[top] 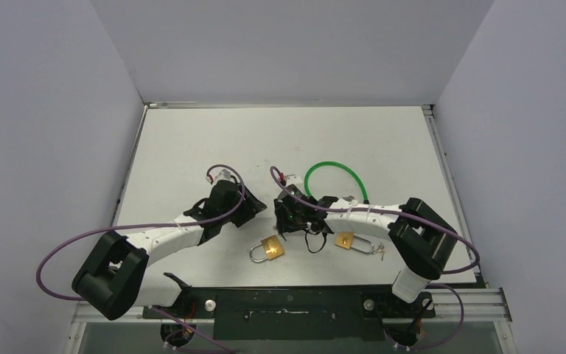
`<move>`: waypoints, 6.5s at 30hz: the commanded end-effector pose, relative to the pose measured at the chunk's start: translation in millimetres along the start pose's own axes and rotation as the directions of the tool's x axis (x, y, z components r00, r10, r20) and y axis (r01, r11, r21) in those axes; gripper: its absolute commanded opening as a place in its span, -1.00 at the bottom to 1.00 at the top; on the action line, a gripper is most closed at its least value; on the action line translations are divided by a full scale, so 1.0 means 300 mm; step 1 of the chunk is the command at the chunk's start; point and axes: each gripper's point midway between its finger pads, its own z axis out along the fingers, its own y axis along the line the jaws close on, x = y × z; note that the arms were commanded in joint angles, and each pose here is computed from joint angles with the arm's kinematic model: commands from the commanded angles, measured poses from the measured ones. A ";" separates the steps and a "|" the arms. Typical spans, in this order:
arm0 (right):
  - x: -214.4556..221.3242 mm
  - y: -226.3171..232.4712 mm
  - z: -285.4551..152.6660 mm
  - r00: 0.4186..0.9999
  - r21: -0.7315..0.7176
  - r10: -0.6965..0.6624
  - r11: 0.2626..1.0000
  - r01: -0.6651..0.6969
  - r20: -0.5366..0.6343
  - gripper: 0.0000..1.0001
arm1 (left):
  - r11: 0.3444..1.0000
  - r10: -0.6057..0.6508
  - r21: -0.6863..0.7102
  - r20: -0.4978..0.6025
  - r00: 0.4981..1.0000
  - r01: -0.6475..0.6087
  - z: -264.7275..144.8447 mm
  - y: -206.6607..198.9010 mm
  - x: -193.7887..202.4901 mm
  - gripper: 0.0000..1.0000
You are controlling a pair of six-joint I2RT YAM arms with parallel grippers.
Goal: Unlock with the key
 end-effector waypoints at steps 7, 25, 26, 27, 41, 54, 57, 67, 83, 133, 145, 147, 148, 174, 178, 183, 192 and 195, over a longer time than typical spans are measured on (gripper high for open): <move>-0.042 0.067 0.047 1.000 -0.009 -0.014 1.000 0.014 -0.003 -0.25 | 1.000 0.012 -0.026 0.055 0.998 -0.010 -0.009 0.022 -0.056 0.01; -0.028 0.034 0.088 0.980 0.157 -0.188 0.968 0.196 -0.064 -0.39 | 0.999 -0.008 -0.031 0.053 0.999 0.010 -0.013 0.043 -0.072 0.01; -0.026 0.033 0.089 0.978 0.165 -0.197 0.965 0.206 -0.065 -0.45 | 0.999 -0.010 -0.029 0.054 0.998 0.012 -0.014 0.041 -0.074 0.01; -0.028 0.029 0.091 0.976 0.175 -0.205 0.961 0.214 -0.065 -0.52 | 0.999 -0.011 -0.029 0.056 0.998 0.013 -0.015 0.041 -0.075 0.01; -0.117 0.062 0.033 0.956 0.149 -0.275 0.955 0.258 0.101 -1.00 | 0.999 -0.041 0.017 0.040 0.998 0.040 -0.033 0.006 -0.079 0.06; -0.210 0.260 -0.192 0.878 -0.229 -0.217 0.913 0.337 0.427 -1.00 | 0.973 -0.063 0.218 -0.062 0.996 0.075 -0.090 -0.150 -0.047 0.47; -0.212 0.283 -0.223 0.863 -0.269 -0.219 0.890 0.368 0.455 -1.00 | 0.959 -0.071 0.268 -0.094 0.993 0.094 -0.107 -0.190 -0.038 0.47; -0.211 0.303 -0.267 0.843 -0.313 -0.243 0.850 0.423 0.480 -1.00 | 0.939 0.028 0.343 -0.180 0.983 0.036 -0.125 -0.247 0.004 -0.07; -0.208 0.267 -0.258 0.890 -0.339 -0.180 0.878 0.337 0.419 -0.95 | 0.905 0.107 0.422 -0.101 0.989 -0.055 -0.151 -0.309 -0.051 -1.00; -0.680 0.435 -1.064 0.554 -0.716 0.459 0.513 0.473 0.695 -0.43 | 0.228 0.138 0.863 0.429 0.893 -0.450 -0.862 -0.950 -0.239 -1.00; -0.670 0.442 -1.051 0.569 -0.727 0.458 0.495 0.476 0.683 -1.00 | 0.233 0.127 0.867 0.422 0.898 -0.440 -0.866 -0.948 -0.240 -1.00; -0.658 0.428 -1.038 0.569 -0.714 0.438 0.510 0.480 0.696 -1.00 | 0.268 0.139 0.858 0.417 0.898 -0.439 -0.850 -0.939 -0.243 -0.75; -0.654 0.419 -1.033 0.569 -0.705 0.426 0.519 0.483 0.703 -1.00 | 0.287 0.148 0.853 0.410 0.900 -0.436 -0.841 -0.935 -0.243 -0.62; -0.539 0.359 -0.897 0.745 -0.719 0.206 0.511 0.471 0.634 -1.00 | 0.320 0.500 0.830 0.262 0.826 -0.457 -0.729 -0.814 -0.149 -0.61; -0.546 0.345 -0.888 0.751 -0.727 0.223 0.521 0.447 0.622 -1.00 | 0.290 0.499 0.841 0.275 0.822 -0.457 -0.754 -0.821 -0.141 -1.00; -0.557 0.336 -0.879 0.748 -0.733 0.251 0.533 0.423 0.614 -0.35 | 0.284 0.463 0.836 0.309 0.831 -0.469 -0.774 -0.832 -0.157 -1.00; -0.552 0.346 -0.878 0.751 -0.769 0.297 0.491 0.409 0.590 -0.55 | 0.295 0.430 0.829 0.329 0.841 -0.475 -0.777 -0.841 -0.176 -1.00; -0.546 0.352 -0.876 0.757 -0.777 0.298 0.481 0.406 0.581 -0.52 | 0.291 0.423 0.830 0.334 0.843 -0.475 -0.781 -0.844 -0.178 -1.00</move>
